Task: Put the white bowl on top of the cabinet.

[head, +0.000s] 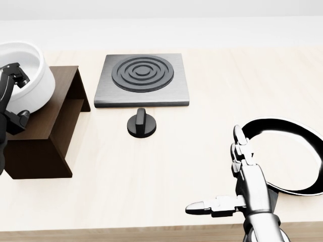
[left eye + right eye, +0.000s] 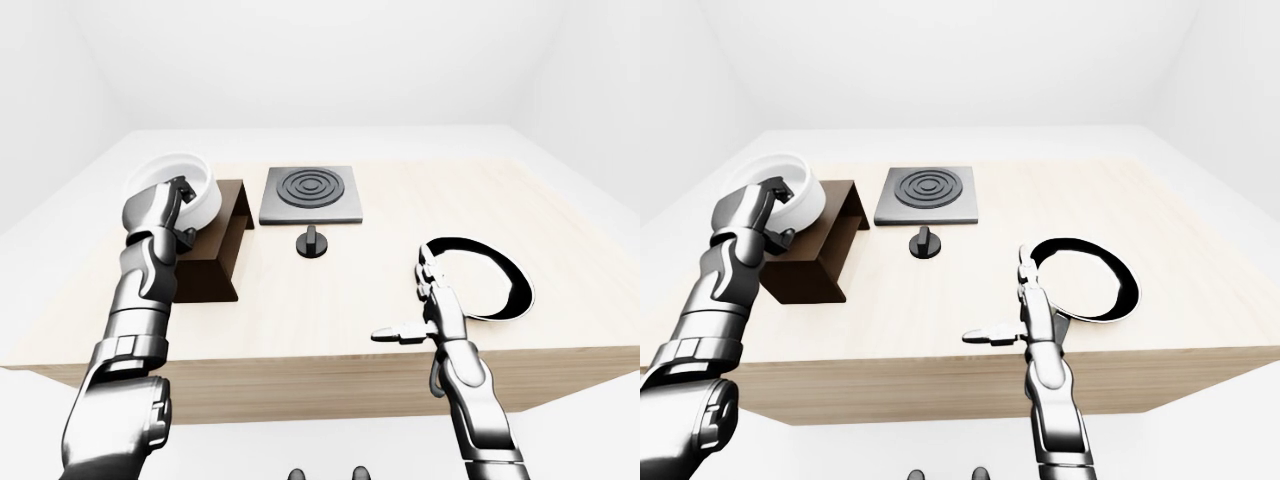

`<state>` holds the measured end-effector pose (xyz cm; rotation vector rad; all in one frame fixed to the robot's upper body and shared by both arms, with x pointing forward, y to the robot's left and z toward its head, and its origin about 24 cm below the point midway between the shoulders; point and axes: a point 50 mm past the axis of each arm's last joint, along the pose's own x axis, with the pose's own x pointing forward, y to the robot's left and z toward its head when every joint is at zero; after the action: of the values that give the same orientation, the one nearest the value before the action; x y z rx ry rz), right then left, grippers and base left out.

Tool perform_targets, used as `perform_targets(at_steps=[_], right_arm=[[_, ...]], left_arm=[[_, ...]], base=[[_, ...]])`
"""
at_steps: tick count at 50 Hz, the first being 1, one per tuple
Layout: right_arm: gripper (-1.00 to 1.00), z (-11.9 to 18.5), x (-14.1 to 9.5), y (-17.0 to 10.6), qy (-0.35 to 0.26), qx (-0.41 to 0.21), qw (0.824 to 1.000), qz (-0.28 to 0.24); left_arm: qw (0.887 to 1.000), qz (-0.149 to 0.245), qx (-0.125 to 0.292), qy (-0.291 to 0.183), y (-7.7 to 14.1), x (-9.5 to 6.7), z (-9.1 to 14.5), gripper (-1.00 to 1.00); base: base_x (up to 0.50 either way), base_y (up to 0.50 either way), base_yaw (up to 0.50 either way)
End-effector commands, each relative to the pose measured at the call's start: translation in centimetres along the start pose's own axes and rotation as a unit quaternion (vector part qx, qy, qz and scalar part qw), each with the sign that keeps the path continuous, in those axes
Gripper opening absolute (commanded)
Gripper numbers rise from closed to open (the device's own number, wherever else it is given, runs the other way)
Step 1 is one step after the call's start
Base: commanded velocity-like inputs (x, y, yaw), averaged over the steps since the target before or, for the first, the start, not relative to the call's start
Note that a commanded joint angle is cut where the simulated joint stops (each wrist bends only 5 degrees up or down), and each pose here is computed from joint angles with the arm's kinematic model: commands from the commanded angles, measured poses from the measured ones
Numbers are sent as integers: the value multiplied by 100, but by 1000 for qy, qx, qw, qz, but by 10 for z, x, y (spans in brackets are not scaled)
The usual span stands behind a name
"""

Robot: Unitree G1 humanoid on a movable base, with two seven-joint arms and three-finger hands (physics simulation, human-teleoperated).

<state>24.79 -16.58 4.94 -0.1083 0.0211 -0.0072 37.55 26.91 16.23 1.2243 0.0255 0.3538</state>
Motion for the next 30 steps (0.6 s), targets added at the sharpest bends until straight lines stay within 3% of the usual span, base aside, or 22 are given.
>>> perform_targets(at_steps=[1, 30], right_arm=[[100, 0, 0, 1, 0, -1, 1000, 1], [100, -4, 0, 3, 4, -5, 1000, 4]], left_arm=[[999, 40, 3, -2, 10, 3, 3, -100], [999, 35, -9, 12, -2, 3, -1, -100]], base=[[0, 0, 0], [0, 0, 0]])
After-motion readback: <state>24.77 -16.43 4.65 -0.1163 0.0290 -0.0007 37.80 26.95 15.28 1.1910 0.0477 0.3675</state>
